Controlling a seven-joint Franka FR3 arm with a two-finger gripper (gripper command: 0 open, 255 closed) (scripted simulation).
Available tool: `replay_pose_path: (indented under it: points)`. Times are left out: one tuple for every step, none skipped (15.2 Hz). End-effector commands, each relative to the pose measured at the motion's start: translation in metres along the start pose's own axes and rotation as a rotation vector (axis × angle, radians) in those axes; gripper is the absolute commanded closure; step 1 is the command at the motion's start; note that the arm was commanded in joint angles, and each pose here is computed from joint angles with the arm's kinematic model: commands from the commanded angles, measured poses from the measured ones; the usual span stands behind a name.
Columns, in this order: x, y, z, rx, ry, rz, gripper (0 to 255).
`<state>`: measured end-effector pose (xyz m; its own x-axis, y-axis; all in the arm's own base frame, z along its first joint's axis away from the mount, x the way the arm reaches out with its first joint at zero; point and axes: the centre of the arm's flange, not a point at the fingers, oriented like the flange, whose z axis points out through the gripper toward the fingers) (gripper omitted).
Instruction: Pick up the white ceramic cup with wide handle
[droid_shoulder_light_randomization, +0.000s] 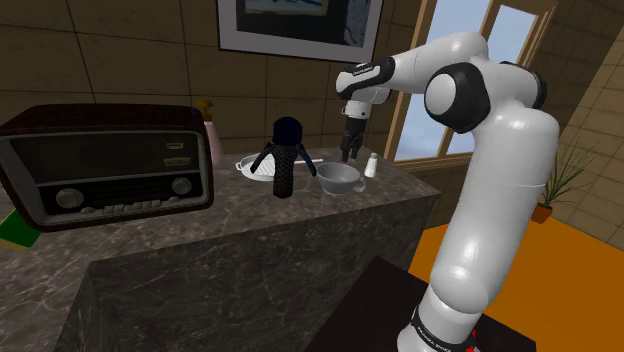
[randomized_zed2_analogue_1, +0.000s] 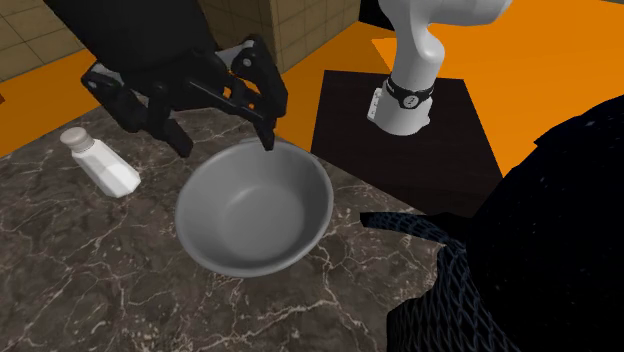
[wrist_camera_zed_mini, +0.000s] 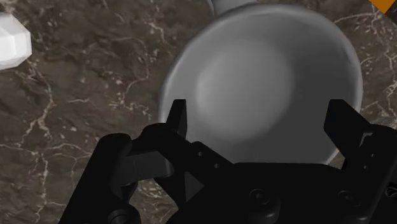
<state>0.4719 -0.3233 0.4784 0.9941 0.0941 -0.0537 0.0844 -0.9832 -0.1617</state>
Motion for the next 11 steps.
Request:
replay_pose_path:
  points:
    - [0.01,0.027,-0.001,0.009,-0.004,-0.006,0]
    - [0.015,0.04,0.001,0.014,-0.006,-0.008,0]
    - [0.02,0.054,0.002,0.018,-0.008,-0.01,0]
    - [0.023,0.062,0.003,0.022,-0.01,-0.011,0]
    - [0.024,0.063,0.009,0.022,-0.01,-0.011,0]
    - [0.024,0.064,0.014,0.022,-0.01,-0.011,0]
    - [0.024,0.065,0.019,0.022,-0.01,-0.011,0]
    - [0.025,0.066,0.024,0.022,-0.01,-0.011,0]
    - [0.025,0.067,0.029,0.022,-0.01,-0.011,0]
    - [0.025,0.068,0.035,0.022,-0.01,-0.011,0]
    - [0.025,0.068,0.04,0.022,-0.01,-0.011,0]
